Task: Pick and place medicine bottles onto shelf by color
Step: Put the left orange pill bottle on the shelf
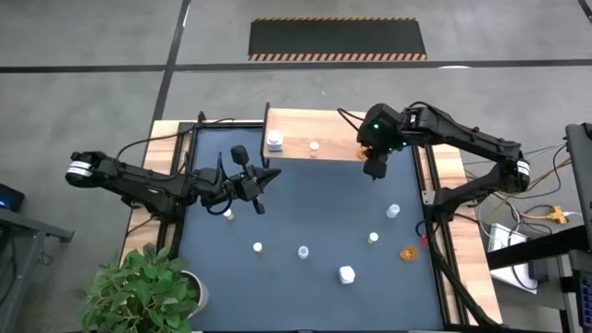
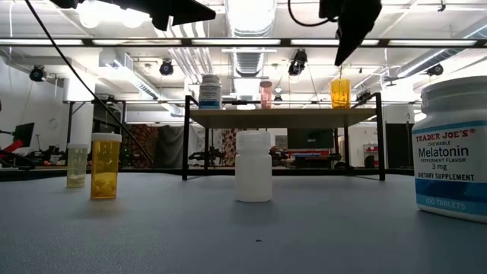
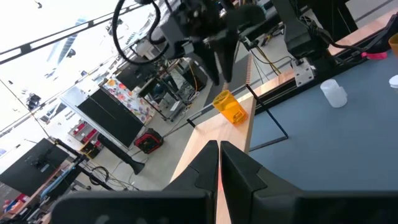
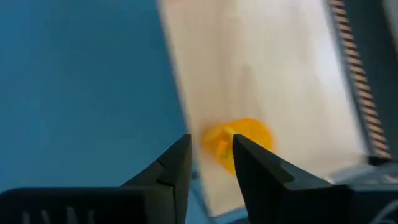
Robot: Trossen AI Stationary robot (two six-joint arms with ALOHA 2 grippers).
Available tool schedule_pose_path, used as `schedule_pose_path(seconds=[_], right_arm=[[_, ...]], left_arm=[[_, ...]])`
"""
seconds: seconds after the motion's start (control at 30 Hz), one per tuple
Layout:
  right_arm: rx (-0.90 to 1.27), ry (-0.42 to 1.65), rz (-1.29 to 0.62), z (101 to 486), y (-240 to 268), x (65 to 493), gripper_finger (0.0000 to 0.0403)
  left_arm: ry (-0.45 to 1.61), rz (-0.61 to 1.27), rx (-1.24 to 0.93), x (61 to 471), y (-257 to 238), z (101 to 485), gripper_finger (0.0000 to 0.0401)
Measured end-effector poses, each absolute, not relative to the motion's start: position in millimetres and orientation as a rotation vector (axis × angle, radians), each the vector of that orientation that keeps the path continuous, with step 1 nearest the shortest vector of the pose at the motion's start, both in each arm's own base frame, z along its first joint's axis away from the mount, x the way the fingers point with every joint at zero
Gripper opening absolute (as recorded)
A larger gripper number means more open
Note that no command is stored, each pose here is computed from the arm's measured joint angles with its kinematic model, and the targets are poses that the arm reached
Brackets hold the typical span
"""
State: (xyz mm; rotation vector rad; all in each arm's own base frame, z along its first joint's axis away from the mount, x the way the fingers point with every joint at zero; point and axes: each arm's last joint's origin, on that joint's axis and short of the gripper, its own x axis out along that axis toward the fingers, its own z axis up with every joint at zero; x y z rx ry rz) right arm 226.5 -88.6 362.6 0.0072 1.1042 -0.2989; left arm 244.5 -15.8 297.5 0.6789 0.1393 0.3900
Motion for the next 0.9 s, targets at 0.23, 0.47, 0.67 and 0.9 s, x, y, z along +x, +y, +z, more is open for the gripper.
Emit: schedule_pose_path(seconds=[0.23,0.47,0.67,0.9], right_arm=[[0.048,1.131,-0.224,354,-86,225,0.0042],[0.028,1.218,-0.255,330,-89,230,0.001],[-0.009,1.229,-0.297,325,-93,236,0.0009],[-0.028,1.202,-0.304,327,-95,238,0.0009]], left_arm=[[0.139,0.39,0.679,245,-16,298,0.0],[0.139,0.39,0.679,245,-16,298,0.0],[0.139,0.39,0.679,245,-16,298,0.0],[0.139,0.391,0.679,245,-16,298,0.0]])
